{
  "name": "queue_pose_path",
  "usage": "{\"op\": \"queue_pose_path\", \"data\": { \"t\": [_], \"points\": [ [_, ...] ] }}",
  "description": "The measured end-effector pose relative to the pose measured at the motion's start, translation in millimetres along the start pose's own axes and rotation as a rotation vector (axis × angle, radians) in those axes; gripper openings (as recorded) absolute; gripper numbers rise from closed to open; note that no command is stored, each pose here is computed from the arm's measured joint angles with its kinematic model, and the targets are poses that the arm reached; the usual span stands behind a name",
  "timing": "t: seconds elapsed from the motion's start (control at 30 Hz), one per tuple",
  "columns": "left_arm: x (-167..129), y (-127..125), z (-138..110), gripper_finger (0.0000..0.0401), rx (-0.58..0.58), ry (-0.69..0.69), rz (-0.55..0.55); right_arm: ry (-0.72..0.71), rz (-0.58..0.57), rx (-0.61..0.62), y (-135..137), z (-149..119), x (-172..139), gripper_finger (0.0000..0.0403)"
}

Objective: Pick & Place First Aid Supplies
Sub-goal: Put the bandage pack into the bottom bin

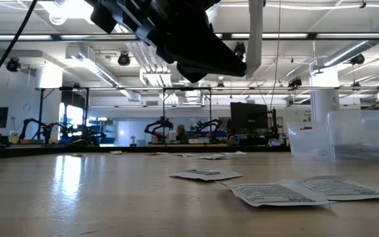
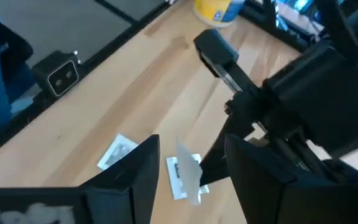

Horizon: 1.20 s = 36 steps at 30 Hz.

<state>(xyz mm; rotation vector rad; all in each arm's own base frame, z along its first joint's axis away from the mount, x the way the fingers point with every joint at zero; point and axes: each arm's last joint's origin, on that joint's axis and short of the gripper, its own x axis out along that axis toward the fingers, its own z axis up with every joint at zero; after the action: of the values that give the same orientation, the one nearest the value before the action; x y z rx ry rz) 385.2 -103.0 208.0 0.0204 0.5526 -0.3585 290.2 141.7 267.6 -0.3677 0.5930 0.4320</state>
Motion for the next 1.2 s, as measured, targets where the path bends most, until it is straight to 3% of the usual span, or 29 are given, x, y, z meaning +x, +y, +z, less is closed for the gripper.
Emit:
{"op": "queue_pose_path", "data": {
  "t": [0.4, 0.77, 1.03, 1.2],
  "points": [
    [-1, -3, 4, 0.0, 0.052, -0.02, -0.022, 0.168, 0.021, 0.017, -3, -1, 21, 0.0162],
    [-1, -3, 5, 0.0, 0.056, -0.036, -0.017, 0.171, 0.077, 0.044, -1, 1, 18, 0.0017],
    [-1, -1, 6, 0.001, 0.049, -0.04, 0.041, 0.215, 0.08, 0.078, -1, -3, 17, 0.0008],
    [-1, -1, 6, 0.0047, 0.074, -0.039, 0.057, 0.27, 0.084, 0.111, 0, -8, 11, 0.0008]
  ]
}}
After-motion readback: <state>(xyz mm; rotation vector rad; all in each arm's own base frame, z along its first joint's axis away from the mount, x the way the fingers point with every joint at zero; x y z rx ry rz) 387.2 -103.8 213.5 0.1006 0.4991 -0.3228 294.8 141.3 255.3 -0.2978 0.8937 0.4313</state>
